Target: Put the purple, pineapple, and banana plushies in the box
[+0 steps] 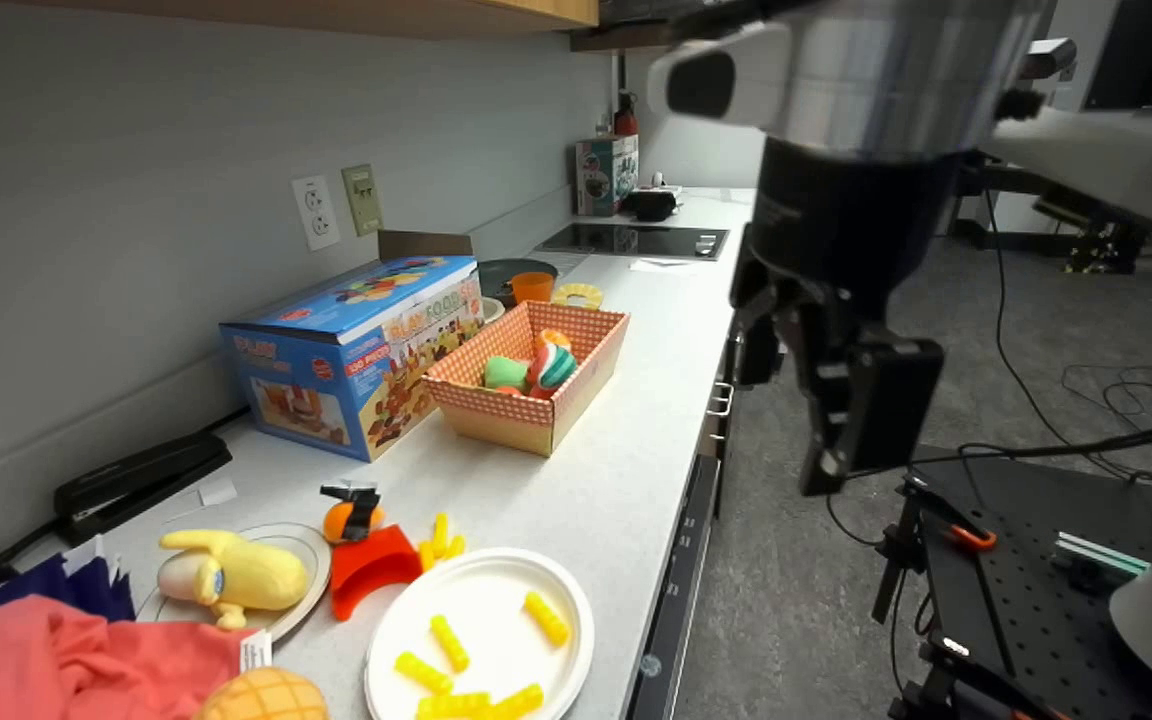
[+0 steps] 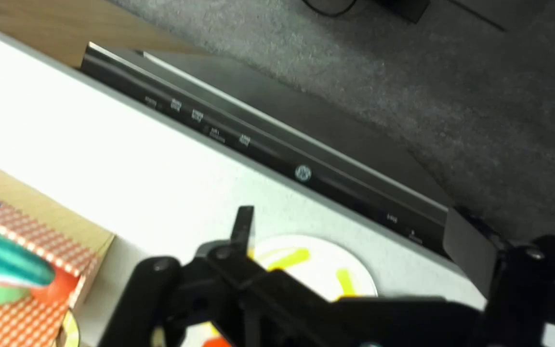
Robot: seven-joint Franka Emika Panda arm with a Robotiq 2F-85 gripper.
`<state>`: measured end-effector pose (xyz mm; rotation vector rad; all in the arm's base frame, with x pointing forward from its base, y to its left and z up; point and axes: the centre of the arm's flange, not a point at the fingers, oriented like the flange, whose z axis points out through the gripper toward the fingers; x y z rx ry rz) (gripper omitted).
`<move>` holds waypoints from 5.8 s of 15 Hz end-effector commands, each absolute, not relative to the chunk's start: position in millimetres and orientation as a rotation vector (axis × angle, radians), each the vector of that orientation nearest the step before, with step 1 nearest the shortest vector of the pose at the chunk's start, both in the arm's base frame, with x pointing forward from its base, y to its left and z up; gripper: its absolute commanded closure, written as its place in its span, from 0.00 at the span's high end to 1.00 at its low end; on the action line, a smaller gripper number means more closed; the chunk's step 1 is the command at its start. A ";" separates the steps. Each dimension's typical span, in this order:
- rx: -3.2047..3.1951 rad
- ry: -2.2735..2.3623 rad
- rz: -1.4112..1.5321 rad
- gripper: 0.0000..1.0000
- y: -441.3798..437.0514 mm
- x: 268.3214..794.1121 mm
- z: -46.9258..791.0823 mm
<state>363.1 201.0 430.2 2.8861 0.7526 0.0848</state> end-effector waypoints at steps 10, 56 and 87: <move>2.946 1.183 0.393 1.00 286.9 500.5 390.5; 2.931 1.305 0.357 0.07 323.7 504.3 309.3; 2.928 0.055 0.642 0.06 8.5 547.4 388.9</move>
